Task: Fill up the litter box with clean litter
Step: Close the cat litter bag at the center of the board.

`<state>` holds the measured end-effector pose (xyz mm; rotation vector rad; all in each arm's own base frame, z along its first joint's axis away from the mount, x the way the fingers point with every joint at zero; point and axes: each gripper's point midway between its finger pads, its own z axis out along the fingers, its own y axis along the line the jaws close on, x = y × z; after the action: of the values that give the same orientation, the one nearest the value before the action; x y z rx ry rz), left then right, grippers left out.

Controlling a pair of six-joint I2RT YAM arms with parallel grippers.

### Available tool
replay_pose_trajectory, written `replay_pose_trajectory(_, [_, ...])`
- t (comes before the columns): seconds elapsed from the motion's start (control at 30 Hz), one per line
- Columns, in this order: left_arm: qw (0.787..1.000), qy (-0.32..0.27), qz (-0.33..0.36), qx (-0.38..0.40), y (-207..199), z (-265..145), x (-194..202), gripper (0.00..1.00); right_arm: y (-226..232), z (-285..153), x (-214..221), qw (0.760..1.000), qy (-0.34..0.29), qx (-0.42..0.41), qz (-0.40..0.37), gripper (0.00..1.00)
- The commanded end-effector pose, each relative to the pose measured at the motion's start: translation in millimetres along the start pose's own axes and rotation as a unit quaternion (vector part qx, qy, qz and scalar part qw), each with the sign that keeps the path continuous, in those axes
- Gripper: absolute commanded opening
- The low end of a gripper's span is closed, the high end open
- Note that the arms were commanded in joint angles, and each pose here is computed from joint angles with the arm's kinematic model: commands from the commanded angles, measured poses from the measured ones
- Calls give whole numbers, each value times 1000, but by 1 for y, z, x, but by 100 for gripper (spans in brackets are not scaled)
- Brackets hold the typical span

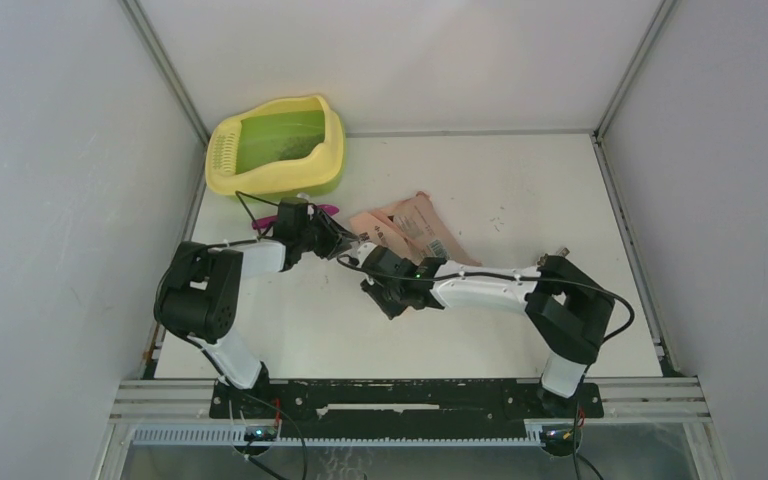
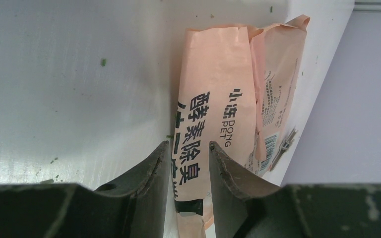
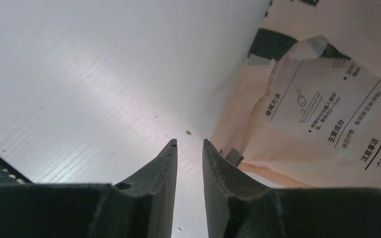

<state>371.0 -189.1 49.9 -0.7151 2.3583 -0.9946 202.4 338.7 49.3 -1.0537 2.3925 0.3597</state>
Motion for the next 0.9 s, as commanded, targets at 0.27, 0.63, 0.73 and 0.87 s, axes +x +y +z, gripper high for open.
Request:
replay_pose_trajectory(0.27, [1000,-10,12,22,-11,-10,0,39,-33,14,4,998,22,44,45,32])
replay_pose_trajectory(0.63, [999,-13,12,27,-14,-14,0,39,-51,8,2,996,5,47,81,32])
replay_pose_trajectory(0.73, [999,-13,11,29,-15,-15,0,39,-55,12,6,995,13,49,87,32])
replay_pose_trajectory(0.87, [999,-15,12,33,-17,-19,1,39,-56,17,14,994,24,51,89,32])
